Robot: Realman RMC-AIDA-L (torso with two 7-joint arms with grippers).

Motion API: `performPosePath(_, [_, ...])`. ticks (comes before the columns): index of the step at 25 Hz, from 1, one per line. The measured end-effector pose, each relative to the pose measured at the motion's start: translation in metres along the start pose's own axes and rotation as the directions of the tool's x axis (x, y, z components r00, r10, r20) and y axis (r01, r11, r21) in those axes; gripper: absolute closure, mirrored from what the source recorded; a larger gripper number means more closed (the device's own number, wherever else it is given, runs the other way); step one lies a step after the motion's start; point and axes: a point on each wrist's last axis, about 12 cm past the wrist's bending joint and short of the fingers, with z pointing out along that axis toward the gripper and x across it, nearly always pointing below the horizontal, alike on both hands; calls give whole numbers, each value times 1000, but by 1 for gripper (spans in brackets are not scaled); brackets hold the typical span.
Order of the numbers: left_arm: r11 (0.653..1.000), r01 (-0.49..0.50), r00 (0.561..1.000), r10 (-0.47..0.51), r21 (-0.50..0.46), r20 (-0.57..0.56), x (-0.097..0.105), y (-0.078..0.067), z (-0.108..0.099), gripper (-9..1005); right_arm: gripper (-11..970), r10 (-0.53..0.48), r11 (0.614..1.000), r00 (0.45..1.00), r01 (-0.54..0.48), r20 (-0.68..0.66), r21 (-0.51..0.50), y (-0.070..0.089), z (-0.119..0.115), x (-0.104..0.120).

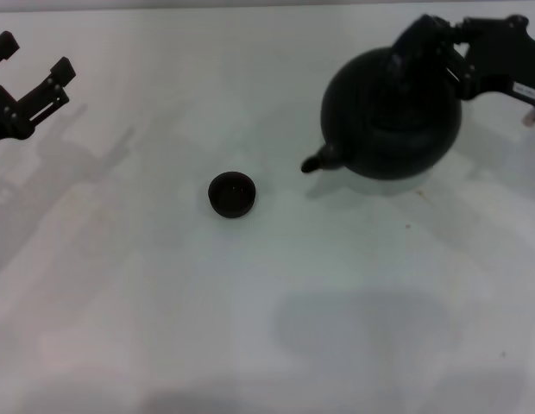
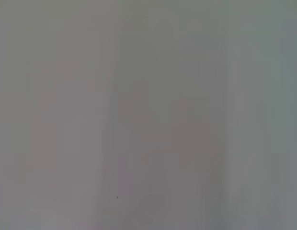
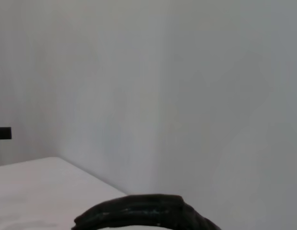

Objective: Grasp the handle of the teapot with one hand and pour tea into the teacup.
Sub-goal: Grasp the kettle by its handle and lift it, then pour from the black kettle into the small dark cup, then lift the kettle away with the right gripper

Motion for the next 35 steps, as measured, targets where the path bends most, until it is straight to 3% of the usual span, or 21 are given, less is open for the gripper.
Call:
performPosePath(5, [1000, 7, 1000, -7, -16, -11, 2, 1, -1, 120, 829, -84, 996, 996, 85, -22, 28, 11, 22, -14])
performPosePath(11, [1000, 8, 1000, -9, -29, -27, 5, 2, -2, 121, 831, -211, 977, 977, 212, -33, 35, 35, 50, -34])
performPosePath(20, [998, 18, 998, -22, -57, -58, 10, 3, -4, 121, 833, -336, 940, 941, 338, -47, 45, 63, 68, -47])
performPosePath(35, [997, 20, 996, -27, -74, -85, 13, 5, -1, 121, 838, -429, 895, 897, 438, -105, 83, 73, 80, -46])
